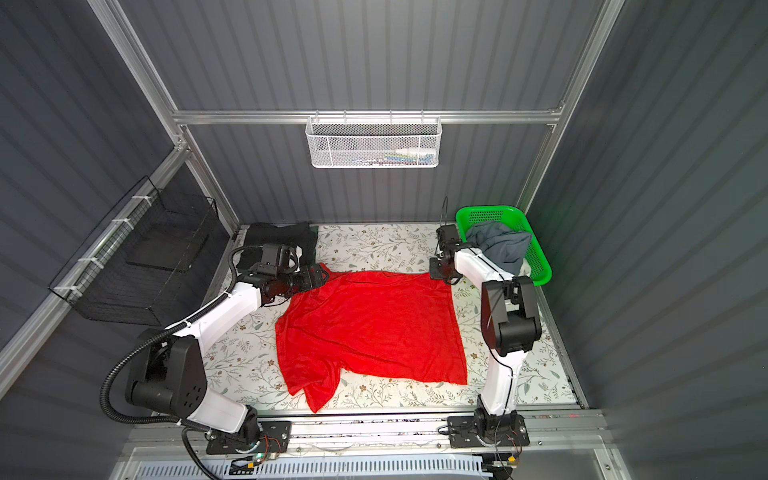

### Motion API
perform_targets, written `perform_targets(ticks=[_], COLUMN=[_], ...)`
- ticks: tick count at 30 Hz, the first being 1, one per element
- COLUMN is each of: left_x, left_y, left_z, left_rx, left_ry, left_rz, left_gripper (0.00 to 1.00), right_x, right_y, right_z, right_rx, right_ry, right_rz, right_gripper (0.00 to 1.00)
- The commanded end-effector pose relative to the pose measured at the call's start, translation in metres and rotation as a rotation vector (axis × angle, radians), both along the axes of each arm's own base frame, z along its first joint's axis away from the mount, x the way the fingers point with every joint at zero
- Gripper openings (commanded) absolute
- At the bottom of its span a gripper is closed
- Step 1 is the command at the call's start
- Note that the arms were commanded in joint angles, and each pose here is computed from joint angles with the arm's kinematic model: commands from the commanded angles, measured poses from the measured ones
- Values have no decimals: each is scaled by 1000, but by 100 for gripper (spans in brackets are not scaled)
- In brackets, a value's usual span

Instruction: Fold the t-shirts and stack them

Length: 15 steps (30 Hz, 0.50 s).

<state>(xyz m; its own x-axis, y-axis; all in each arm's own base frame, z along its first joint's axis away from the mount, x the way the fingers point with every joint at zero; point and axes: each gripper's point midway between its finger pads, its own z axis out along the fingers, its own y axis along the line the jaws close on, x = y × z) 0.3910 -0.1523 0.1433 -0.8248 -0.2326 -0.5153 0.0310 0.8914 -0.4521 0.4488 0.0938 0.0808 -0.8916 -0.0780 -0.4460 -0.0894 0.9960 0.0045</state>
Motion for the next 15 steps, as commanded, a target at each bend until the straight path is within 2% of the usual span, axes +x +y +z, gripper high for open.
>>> perform_targets(ticks=[1,7,11,15], left_x=[-3,-2,1,2], left_y=[0,-2,-4,-5], left_z=[-4,-5,-6,-10], left_rx=[23,25,28,22], left_ry=[27,42,52,57], left_rz=[-13,-29,-40,-34], left_gripper=[100,99,100,100], right_x=[-28,-67,-81,-87], right_y=[16,-6,-35,-47], right_z=[-6,-18,-22,-33], right_rx=[-128,-327,-484,-533], right_ry=[26,107,128,142], right_rz=[147,148,87,49], right_gripper=[0,0,0,0])
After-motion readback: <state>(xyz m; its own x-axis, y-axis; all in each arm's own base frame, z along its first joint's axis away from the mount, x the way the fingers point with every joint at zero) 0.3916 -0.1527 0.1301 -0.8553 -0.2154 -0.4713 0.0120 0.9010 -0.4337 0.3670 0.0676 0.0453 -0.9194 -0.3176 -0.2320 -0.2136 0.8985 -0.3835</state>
